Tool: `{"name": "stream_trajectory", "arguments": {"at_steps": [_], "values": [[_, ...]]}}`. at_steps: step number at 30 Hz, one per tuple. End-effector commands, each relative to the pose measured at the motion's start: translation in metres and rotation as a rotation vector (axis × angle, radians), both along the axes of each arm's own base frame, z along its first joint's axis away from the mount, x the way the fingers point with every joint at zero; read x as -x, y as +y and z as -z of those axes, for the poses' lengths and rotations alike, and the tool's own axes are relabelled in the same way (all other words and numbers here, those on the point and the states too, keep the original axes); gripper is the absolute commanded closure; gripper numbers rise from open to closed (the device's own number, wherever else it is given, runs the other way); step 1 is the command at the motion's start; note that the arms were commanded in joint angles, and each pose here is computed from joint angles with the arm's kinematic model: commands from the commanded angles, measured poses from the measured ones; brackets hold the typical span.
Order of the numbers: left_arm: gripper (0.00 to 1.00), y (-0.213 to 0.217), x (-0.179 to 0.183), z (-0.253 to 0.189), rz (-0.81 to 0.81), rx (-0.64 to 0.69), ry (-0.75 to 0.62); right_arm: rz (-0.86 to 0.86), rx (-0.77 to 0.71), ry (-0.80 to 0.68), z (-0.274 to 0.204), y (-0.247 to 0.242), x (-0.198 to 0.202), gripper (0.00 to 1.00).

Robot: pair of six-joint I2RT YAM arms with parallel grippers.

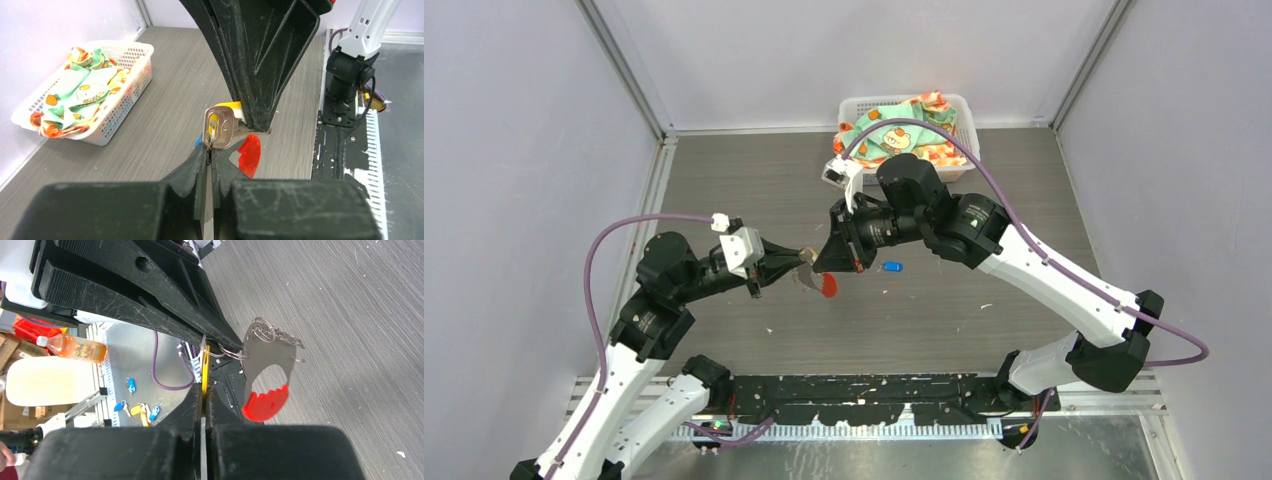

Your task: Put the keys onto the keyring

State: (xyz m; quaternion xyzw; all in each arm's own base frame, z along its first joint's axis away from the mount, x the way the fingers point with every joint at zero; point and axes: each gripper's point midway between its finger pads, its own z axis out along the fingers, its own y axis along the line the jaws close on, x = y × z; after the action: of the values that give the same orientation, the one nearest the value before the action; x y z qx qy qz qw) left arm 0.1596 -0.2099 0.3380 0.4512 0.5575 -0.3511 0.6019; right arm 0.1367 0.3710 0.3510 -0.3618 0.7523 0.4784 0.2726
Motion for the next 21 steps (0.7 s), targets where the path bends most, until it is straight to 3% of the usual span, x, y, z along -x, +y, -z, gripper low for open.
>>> {"name": "stream_trajectory", "arguments": {"at_steps": [1,11,21], "values": [[0.97,0.001,0.005,-0.014,0.016,0.006,-0.06,-0.005,-0.118,-0.062,-0.043,0.0,0.005,0.99],[1.0,0.006,0.002,-0.015,-0.023,-0.004,-0.072,0.001,-0.127,-0.072,-0.05,-0.009,0.009,0.99],[1.0,0.003,0.015,-0.013,0.05,-0.027,-0.079,0.054,-0.068,-0.095,-0.042,-0.034,0.007,0.98]]}}
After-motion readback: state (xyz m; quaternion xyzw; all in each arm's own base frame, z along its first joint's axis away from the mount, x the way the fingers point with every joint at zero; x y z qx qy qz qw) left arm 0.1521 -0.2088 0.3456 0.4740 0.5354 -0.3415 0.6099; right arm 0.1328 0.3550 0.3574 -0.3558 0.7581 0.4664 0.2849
